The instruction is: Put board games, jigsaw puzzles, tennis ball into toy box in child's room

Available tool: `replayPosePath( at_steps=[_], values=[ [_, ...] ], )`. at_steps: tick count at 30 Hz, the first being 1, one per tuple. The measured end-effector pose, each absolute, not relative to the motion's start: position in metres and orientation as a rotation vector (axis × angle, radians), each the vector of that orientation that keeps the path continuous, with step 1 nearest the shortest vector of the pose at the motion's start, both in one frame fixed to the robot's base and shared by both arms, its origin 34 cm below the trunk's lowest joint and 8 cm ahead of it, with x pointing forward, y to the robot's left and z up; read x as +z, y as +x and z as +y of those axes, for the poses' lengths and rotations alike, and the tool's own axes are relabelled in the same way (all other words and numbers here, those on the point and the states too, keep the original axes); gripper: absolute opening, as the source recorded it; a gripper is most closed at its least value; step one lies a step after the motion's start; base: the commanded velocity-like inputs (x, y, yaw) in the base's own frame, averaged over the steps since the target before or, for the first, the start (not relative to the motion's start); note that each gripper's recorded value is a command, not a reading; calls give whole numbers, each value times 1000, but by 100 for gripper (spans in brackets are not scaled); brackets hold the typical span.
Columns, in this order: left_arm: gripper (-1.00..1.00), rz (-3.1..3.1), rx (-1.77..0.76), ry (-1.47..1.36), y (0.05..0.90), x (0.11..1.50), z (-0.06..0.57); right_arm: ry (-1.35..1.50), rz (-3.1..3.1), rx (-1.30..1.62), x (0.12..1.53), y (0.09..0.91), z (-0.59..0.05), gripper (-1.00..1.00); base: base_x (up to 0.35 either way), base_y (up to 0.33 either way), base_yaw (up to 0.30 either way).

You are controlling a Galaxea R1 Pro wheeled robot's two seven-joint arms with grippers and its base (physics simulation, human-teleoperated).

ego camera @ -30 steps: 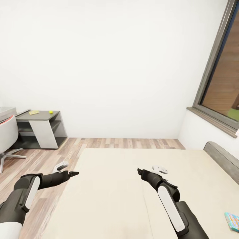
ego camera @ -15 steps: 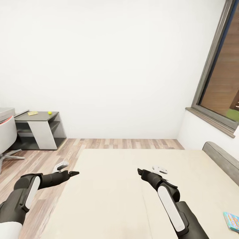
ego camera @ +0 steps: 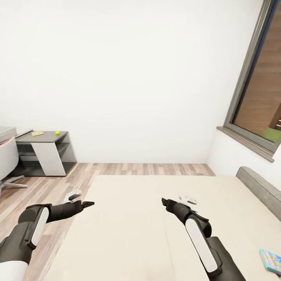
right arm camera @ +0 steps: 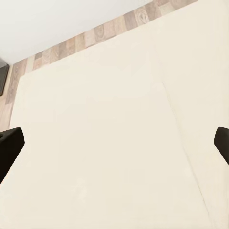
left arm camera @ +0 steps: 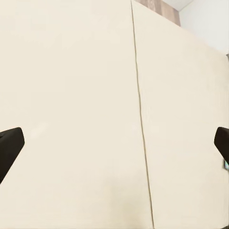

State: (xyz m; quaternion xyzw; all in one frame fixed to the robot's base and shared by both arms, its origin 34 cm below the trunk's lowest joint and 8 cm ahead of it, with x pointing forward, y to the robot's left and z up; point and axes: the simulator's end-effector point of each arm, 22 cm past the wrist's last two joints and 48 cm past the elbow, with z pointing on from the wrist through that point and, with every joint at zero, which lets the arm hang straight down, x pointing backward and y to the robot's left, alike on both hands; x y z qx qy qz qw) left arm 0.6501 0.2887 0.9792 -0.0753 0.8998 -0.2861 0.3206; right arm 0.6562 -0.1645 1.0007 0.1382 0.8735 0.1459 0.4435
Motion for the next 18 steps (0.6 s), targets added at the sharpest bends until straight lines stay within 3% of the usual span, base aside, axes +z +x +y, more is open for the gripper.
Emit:
replayPosePath(
  at_steps=[18],
  values=[
    [100, 2363, -753, -197, 650, 980, 288, 342, 2166, 362, 1001, 656, -164, 100, -13, -59, 0]
  ],
)
